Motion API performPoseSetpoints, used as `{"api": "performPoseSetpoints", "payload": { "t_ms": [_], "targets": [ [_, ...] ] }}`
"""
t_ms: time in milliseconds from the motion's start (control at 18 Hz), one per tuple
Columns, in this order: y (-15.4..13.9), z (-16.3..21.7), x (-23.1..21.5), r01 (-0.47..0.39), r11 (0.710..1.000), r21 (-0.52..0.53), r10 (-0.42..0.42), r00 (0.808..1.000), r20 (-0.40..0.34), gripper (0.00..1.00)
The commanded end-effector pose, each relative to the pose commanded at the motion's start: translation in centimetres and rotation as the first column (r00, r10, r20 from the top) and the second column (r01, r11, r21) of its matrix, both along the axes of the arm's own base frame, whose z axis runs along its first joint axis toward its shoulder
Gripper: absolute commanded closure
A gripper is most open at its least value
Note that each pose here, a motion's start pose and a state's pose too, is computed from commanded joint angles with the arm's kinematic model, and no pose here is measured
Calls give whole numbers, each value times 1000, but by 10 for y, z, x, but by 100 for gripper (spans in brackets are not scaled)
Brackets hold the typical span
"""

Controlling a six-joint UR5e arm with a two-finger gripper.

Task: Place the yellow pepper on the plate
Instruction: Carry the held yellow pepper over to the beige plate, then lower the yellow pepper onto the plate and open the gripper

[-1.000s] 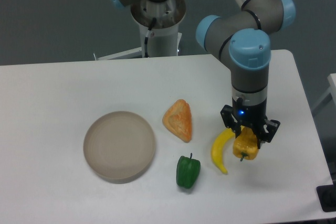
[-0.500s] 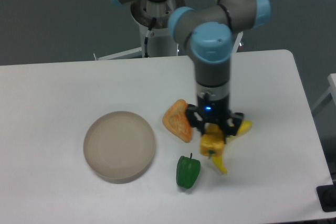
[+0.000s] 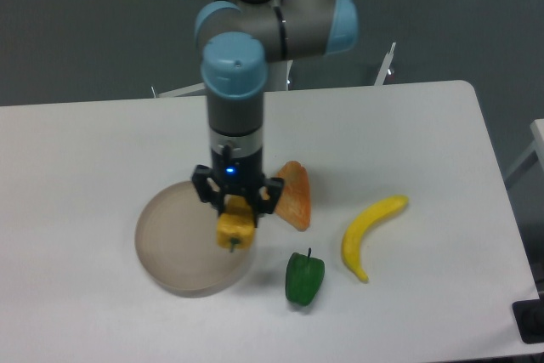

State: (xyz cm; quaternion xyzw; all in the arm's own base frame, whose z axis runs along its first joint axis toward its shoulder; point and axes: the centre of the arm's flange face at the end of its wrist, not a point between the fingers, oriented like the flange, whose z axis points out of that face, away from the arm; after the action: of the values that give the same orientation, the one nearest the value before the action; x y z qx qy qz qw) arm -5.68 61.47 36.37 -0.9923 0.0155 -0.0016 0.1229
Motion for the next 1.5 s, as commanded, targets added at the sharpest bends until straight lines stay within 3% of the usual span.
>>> {"api": "performPoseSetpoints", "payload": {
  "t_ms": [278, 611, 1500],
  "targets": [
    [-5, -41, 26, 39, 997, -70, -37, 999, 22, 61],
    [10, -72, 32, 54, 997, -61, -54, 999, 8, 58],
    [16, -94, 33, 62, 994, -96, -66, 997, -46, 61]
  ]
}}
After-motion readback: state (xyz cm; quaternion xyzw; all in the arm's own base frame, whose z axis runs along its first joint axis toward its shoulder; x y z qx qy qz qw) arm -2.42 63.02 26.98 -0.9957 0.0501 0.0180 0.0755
